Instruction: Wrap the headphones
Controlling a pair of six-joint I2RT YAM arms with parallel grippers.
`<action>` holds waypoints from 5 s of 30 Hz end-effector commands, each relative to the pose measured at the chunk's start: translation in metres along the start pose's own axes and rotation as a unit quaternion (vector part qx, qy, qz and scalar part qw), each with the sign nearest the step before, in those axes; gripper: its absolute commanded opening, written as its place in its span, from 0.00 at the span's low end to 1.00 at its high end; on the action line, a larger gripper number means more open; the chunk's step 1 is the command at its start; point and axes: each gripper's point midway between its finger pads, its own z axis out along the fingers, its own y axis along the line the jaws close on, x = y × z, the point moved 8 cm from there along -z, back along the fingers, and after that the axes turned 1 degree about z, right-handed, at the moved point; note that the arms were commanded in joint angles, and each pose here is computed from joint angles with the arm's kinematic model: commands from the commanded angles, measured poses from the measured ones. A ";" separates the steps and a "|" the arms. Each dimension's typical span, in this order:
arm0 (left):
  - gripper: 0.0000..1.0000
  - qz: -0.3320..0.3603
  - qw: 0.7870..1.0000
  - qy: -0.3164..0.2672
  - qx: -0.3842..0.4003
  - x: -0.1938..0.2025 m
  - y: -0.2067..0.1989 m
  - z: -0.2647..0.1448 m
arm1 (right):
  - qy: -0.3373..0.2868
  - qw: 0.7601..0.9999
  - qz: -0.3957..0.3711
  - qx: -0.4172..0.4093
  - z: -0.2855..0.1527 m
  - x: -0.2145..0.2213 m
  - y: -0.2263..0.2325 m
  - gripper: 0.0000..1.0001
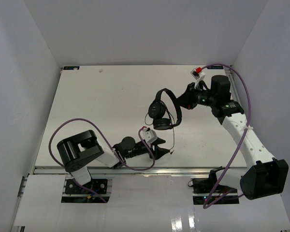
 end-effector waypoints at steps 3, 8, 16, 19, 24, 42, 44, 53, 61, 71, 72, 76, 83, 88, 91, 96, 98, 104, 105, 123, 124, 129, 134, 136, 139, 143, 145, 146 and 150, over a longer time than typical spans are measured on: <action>0.68 0.012 0.999 -0.002 -0.045 -0.007 0.005 -0.015 | -0.023 1.000 -0.006 -0.014 -0.006 -0.009 0.009 0.08; 0.70 0.016 0.998 0.004 -0.064 -0.007 0.006 -0.024 | -0.022 1.000 -0.005 -0.018 -0.006 -0.009 0.010 0.08; 0.71 0.021 0.999 0.011 -0.044 -0.011 0.004 -0.016 | -0.022 1.000 -0.004 -0.020 -0.006 -0.008 0.010 0.08; 0.70 0.019 0.999 0.011 -0.035 -0.012 0.004 -0.007 | -0.022 1.000 -0.003 -0.022 -0.005 -0.009 0.010 0.08; 0.70 0.008 0.999 -0.009 -0.047 -0.016 0.008 0.009 | -0.022 0.999 -0.002 -0.025 -0.006 -0.009 0.011 0.08; 0.09 -0.018 0.999 -0.041 0.012 -0.018 -0.004 0.025 | -0.018 1.000 0.003 -0.024 -0.003 -0.005 0.008 0.08; 0.04 -0.018 0.999 -0.044 0.007 -0.019 -0.003 0.024 | -0.017 1.000 0.003 -0.023 -0.004 -0.004 0.007 0.08; 0.00 -0.018 0.998 -0.037 -0.041 -0.008 0.002 -0.009 | -0.017 0.999 -0.016 -0.028 -0.008 -0.008 0.011 0.08; 0.00 -0.020 0.995 0.004 -0.097 0.000 0.021 -0.052 | 0.000 0.995 -0.077 -0.068 -0.018 -0.012 0.023 0.08; 0.00 -0.025 0.989 0.074 -0.127 -0.042 0.059 -0.075 | 0.063 0.974 -0.204 -0.077 -0.024 0.014 0.023 0.08; 0.00 -0.027 0.988 0.089 -0.125 -0.045 0.061 -0.076 | 0.074 0.971 -0.217 -0.071 -0.023 0.018 0.021 0.08; 0.00 -0.052 0.981 0.146 -0.119 -0.052 0.060 -0.077 | 0.098 0.963 -0.248 -0.036 -0.020 0.031 0.006 0.08; 0.00 -0.108 0.964 0.214 -0.116 -0.055 0.055 -0.079 | 0.128 0.940 -0.316 0.014 -0.012 0.044 -0.011 0.08; 0.00 -0.138 0.958 0.237 -0.083 -0.068 0.051 -0.073 | 0.145 0.930 -0.335 0.045 0.000 0.055 -0.024 0.08; 0.00 -0.157 0.952 0.254 -0.065 -0.074 0.052 -0.066 | 0.153 0.927 -0.340 0.049 0.011 0.063 -0.030 0.08; 0.00 -0.170 0.942 0.275 -0.090 -0.074 0.068 -0.058 | 0.157 0.924 -0.346 0.039 0.029 0.072 -0.035 0.08; 0.00 -0.178 0.940 0.272 -0.104 -0.074 0.078 -0.056 | 0.162 0.925 -0.341 0.045 0.036 0.075 -0.041 0.08; 0.00 -0.220 0.930 0.272 -0.111 -0.072 0.110 -0.050 | 0.149 0.929 -0.323 0.104 0.055 0.072 -0.061 0.08; 0.00 -0.226 0.928 0.274 -0.108 -0.072 0.117 -0.047 | 0.148 0.928 -0.322 0.113 0.058 0.072 -0.065 0.08; 0.16 -0.278 0.902 0.304 -0.125 -0.046 0.206 -0.032 | 0.185 0.931 -0.290 0.122 0.126 0.073 -0.112 0.08; 0.18 -0.280 0.901 0.304 -0.130 -0.045 0.210 -0.034 | 0.185 0.931 -0.288 0.123 0.129 0.072 -0.114 0.08; 0.29 -0.284 0.896 0.310 -0.141 -0.040 0.220 -0.042 | 0.194 0.933 -0.276 0.124 0.137 0.071 -0.119 0.08; 0.35 -0.287 0.896 0.308 -0.139 -0.041 0.221 -0.042 | 0.200 0.936 -0.266 0.117 0.139 0.071 -0.118 0.15; 0.39 -0.286 0.898 0.305 -0.139 -0.045 0.220 -0.042 | 0.201 0.937 -0.264 0.112 0.137 0.069 -0.116 0.21; 0.44 -0.278 0.901 0.299 -0.145 -0.052 0.217 -0.043 | 0.200 0.938 -0.263 0.108 0.134 0.064 -0.111 0.35; 0.48 -0.267 0.905 0.292 -0.156 -0.066 0.213 -0.047 | 0.194 0.938 -0.264 0.112 0.127 0.055 -0.103 0.58; 0.48 -0.260 0.907 0.287 -0.164 -0.074 0.208 -0.051 | 0.184 0.941 -0.262 0.114 0.116 0.046 -0.095 0.65; 0.49 -0.253 0.910 0.282 -0.169 -0.080 0.205 -0.054 | 0.175 0.942 -0.261 0.115 0.109 0.040 -0.089 0.69; 0.51 -0.226 0.920 0.261 -0.188 -0.097 0.187 -0.069 | 0.137 0.948 -0.259 0.122 0.074 0.021 -0.065 0.84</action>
